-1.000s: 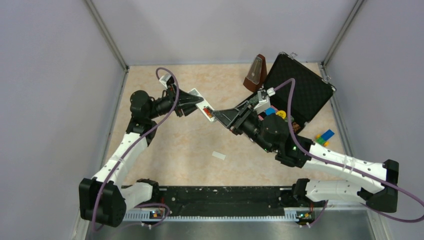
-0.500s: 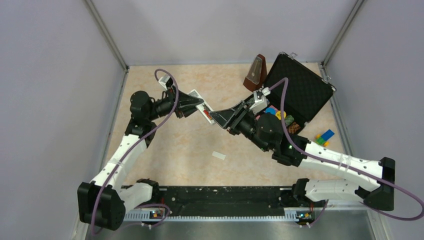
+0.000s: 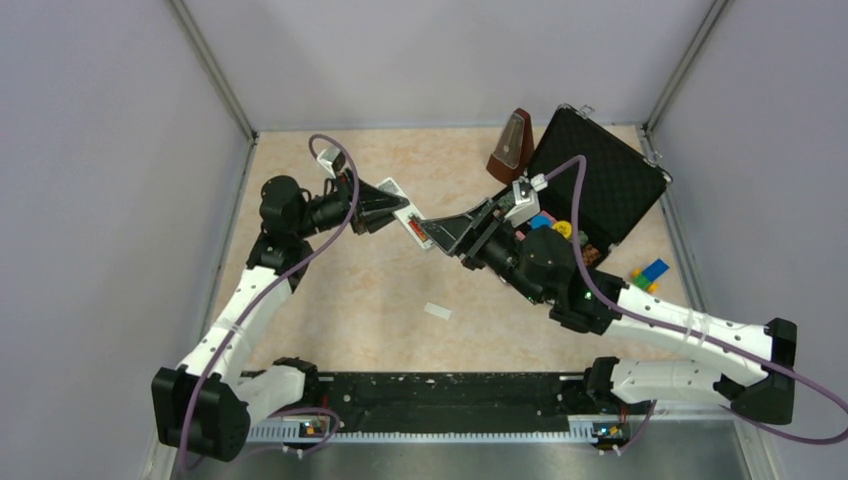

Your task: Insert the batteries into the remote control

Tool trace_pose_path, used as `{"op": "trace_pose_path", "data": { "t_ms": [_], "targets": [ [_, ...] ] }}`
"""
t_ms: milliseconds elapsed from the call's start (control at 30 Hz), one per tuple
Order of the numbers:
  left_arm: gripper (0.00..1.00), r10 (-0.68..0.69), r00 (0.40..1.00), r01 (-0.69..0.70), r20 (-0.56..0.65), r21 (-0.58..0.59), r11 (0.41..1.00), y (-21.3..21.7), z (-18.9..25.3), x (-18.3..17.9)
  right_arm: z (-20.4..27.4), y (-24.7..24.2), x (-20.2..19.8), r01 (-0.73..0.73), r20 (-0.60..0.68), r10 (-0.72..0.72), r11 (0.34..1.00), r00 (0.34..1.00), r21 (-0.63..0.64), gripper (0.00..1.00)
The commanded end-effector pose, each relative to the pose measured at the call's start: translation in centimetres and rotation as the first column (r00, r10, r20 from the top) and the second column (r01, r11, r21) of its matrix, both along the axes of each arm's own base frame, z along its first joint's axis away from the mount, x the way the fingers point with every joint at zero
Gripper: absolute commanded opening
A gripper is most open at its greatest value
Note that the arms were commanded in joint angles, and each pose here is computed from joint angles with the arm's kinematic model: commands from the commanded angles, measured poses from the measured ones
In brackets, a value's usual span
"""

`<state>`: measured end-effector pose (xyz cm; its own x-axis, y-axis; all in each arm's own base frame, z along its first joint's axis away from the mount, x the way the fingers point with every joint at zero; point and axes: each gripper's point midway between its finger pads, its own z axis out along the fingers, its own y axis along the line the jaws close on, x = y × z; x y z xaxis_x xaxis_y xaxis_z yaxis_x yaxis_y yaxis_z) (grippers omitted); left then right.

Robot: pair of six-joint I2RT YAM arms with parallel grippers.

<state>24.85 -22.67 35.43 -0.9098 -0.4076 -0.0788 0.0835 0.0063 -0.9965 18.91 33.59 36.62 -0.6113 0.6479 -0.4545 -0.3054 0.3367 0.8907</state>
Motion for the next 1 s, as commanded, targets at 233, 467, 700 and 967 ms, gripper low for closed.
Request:
{"op": "trace_pose_path", "data": {
  "t_ms": [233, 467, 700, 967],
  "targets": [
    [0.00, 0.022, 0.997, -0.037, 0.069, 0.226, 0.973, 0.6, -2.6, 0.3, -0.8, -0.5, 0.6, 0.003, 0.134, 0.039, 0.955, 0.990, -0.296, 0.72],
    [0.00, 0.002, 1.000, -0.007, 0.017, 0.298, 0.955, 0.7, -6.0, 0.3, -4.2, 0.7, 2.5, -0.004, 0.181, 0.118, 0.847, 0.976, -0.532, 0.71],
    [0.00, 0.059, 0.997, -0.029, -0.050, 0.462, 0.887, 2.1, -11.5, 2.1, -9.5, 1.8, 4.9, -0.067, 0.071, 0.136, 0.795, 0.988, -0.603, 0.62],
    [0.00, 0.124, 0.983, -0.007, -0.138, 0.640, 0.768, 3.8, -19.0, 4.7, -16.6, 3.3, 5.6, -0.193, -0.075, 0.182, 0.814, 0.981, -0.547, 0.59]
  ]
}}
